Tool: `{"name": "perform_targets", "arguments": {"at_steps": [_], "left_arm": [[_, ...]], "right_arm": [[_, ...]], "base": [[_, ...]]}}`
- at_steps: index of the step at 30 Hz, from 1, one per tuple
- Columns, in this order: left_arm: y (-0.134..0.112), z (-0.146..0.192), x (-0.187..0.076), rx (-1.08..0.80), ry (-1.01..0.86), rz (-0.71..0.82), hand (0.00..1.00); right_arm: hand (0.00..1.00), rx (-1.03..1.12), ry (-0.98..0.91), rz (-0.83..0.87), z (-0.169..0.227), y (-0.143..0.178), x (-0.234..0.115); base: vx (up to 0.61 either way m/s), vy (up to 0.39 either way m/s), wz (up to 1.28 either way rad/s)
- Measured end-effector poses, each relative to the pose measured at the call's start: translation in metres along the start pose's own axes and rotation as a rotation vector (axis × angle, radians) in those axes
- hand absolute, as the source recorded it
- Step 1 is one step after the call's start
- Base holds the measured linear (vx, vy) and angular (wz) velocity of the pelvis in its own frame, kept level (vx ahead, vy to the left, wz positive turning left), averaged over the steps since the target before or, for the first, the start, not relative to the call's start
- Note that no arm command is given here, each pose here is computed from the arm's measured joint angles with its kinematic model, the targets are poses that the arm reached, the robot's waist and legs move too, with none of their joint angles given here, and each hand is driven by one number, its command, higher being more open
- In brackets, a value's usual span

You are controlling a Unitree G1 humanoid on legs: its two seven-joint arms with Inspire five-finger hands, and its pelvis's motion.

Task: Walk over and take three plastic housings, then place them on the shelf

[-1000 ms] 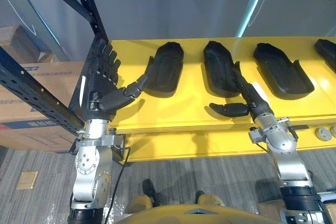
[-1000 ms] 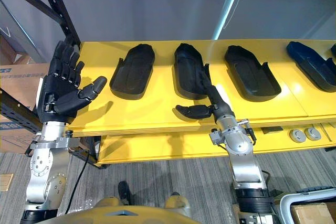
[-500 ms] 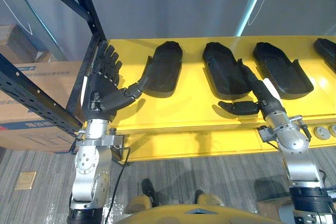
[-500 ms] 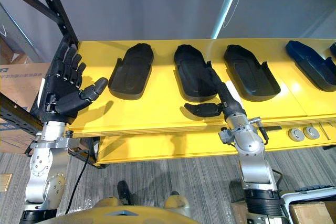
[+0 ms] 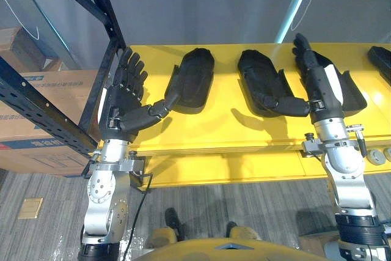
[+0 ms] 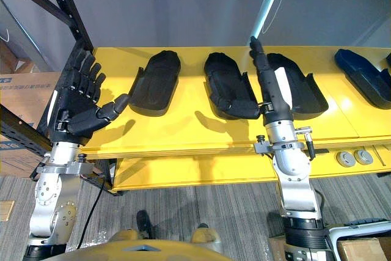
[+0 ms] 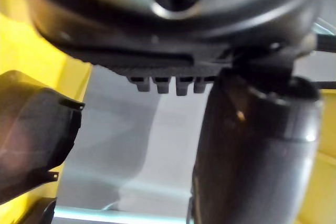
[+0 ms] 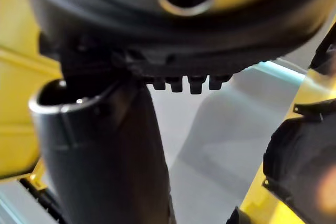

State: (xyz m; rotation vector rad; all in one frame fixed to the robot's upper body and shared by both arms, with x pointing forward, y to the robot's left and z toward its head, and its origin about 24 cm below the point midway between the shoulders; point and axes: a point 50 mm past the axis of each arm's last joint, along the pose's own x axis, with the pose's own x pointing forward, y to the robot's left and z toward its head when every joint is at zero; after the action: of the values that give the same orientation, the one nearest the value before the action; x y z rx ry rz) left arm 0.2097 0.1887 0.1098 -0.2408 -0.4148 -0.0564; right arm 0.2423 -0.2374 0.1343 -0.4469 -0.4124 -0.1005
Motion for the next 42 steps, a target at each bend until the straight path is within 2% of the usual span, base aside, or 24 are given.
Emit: {"name": "perform_targets", "arguments": {"at_steps": [4, 8, 13, 23, 33, 42], "left_arm": [[0.003, -0.004, -0.01, -0.033, 0.034, 0.019, 1.0], [0.004, -0.006, -0.015, -0.077, 0.045, 0.005, 1.0], [-0.009, -0.01, -0.013, -0.179, 0.046, -0.056, 1.0], [-0.018, -0.01, -0.008, -0.205, 0.034, -0.103, 1.0], [-0.029, -0.011, -0.005, -0.229, 0.036, -0.158, 1.0], [-0.03, -0.011, -0.005, -0.229, 0.033, -0.183, 1.0]], "right_arm": [[1.0, 0.044, 0.092, -0.165, -0.015, -0.008, -0.022], [1.0, 0.055, 0.139, -0.186, -0.02, -0.006, -0.036], [1.0, 0.064, 0.104, -0.141, -0.009, -0.005, -0.041], [1.0, 0.162, 0.122, -0.022, -0.013, 0.007, -0.045], [1.0, 0.273, 0.313, 0.024, -0.051, 0.024, -0.058], [1.0, 0.309, 0.358, 0.024, -0.062, 0.029, -0.059]], "base": [[0.0, 0.0, 0.0], [0.0, 0.003, -0.14], [0.02, 0.022, -0.24], [0.03, 0.018, -0.12], [0.0, 0.009, -0.02], [0.0, 0.02, 0.06]]}}
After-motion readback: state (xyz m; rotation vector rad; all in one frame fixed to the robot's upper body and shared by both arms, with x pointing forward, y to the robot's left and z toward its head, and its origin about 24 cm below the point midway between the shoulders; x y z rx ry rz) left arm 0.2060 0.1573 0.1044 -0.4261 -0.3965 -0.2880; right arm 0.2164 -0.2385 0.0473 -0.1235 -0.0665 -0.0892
